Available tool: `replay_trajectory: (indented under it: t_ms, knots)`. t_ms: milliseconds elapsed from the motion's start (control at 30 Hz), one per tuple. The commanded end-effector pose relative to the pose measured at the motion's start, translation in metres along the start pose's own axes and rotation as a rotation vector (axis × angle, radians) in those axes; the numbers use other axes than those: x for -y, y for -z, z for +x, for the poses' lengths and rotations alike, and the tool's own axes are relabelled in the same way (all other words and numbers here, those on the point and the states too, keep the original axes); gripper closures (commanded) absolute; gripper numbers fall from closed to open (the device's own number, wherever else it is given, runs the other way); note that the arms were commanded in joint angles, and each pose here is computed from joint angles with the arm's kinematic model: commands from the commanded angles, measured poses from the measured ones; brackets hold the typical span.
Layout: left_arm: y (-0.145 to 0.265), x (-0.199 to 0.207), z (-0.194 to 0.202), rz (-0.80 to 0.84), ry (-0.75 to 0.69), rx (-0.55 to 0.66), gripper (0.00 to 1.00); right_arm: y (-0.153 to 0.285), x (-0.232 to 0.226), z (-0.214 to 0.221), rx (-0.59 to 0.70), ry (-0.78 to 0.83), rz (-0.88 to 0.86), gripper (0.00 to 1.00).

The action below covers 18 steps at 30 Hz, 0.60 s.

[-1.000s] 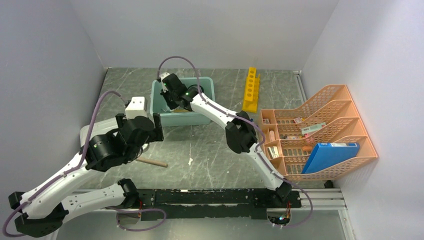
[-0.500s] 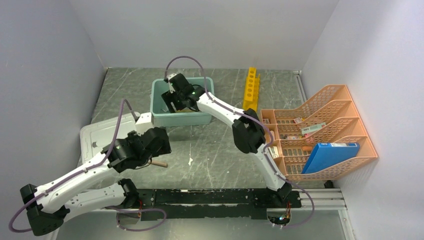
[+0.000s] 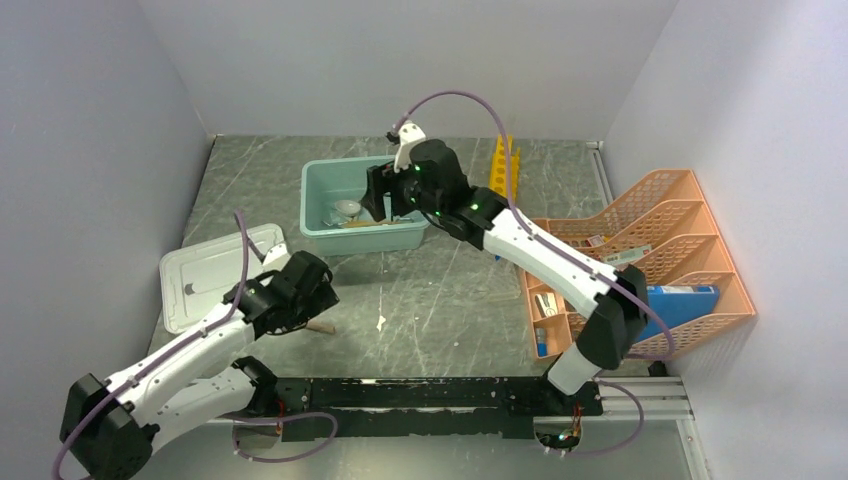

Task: Organize the chemistry lab equipment
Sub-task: Pick up the chemistry item at the center of the board.

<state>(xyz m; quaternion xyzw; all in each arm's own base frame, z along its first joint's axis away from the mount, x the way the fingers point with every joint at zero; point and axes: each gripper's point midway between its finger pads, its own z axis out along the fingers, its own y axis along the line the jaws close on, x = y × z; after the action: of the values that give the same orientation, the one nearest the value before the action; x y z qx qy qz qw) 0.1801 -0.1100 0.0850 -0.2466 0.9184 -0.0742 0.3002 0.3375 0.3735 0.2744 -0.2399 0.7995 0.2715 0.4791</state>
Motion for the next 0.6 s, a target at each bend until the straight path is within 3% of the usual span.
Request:
replay_trajectory:
  t_ms: [0, 567]
  knots:
    - [-0.022, 0.006, 0.003, 0.049, 0.092, -0.092, 0.15, 0.025, -0.011, -0.001, 0.036, -0.071, -0.057, 0.2]
    - [-0.05, -0.04, 0.015, -0.119, 0.195, -0.231, 0.21, 0.049, -0.004, 0.035, -0.015, -0.1, -0.044, 0.21]
